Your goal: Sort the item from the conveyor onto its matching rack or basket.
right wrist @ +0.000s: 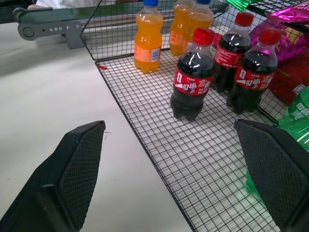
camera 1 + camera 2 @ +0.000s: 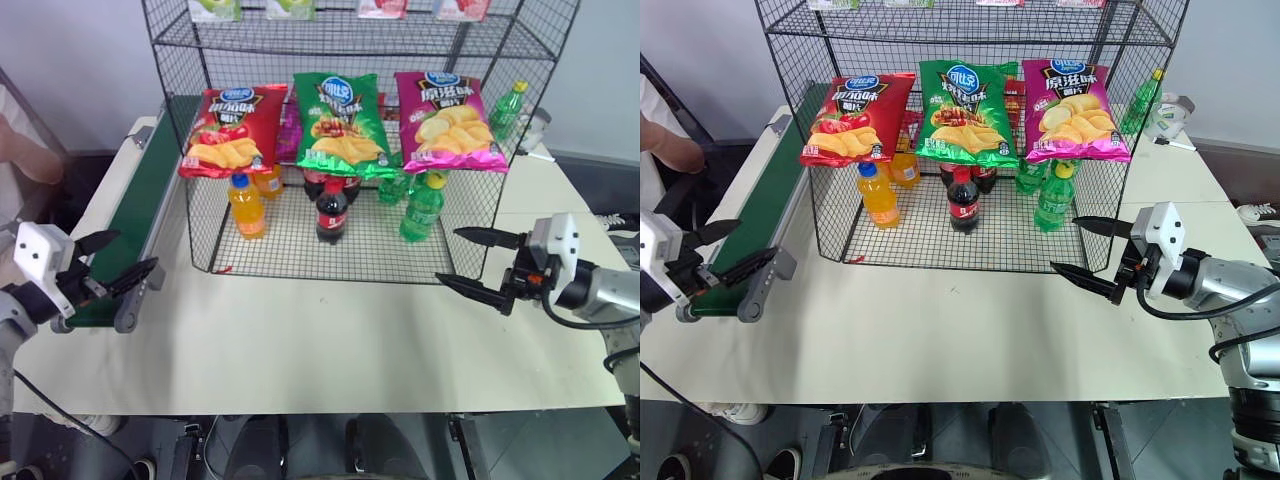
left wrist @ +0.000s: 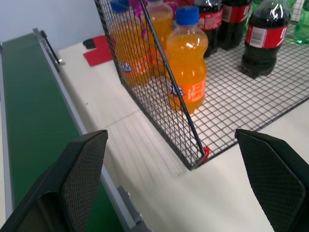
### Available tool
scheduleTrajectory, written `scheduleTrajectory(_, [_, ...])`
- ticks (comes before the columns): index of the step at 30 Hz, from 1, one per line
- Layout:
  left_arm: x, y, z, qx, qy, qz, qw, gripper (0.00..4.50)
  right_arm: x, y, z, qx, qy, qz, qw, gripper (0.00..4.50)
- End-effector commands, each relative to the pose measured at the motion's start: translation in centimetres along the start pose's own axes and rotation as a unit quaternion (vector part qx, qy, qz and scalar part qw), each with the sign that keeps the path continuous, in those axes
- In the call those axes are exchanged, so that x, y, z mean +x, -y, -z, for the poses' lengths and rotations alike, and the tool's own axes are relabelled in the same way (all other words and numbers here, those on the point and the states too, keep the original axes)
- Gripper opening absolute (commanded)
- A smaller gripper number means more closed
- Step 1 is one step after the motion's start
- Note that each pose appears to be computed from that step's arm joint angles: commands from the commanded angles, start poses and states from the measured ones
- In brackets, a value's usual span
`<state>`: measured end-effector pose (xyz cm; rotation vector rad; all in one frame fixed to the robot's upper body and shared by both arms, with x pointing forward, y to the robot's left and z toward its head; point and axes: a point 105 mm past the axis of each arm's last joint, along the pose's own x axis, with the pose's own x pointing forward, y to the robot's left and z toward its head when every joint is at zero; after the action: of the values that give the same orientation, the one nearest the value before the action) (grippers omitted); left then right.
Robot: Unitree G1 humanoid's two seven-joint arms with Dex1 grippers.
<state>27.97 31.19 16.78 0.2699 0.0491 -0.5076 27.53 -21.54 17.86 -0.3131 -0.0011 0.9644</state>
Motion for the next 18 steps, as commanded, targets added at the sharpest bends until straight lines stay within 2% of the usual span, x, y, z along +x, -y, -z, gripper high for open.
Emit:
scheduleTrajectory(1, [0.05, -0.26, -0.91, 0.028, 0.012, 0.001, 1.0, 4.5, 0.16, -0.16, -1.07, -0.022, 0.011, -0.001, 1.0, 4.46])
scheduleTrajectory(18, [0.22, -0.23, -0.1, 0.033, -0.003, 0.006, 0.999, 4.5, -0.1, 0.14, -0.67, -0.032, -0.006, -0.001, 0.999, 4.46])
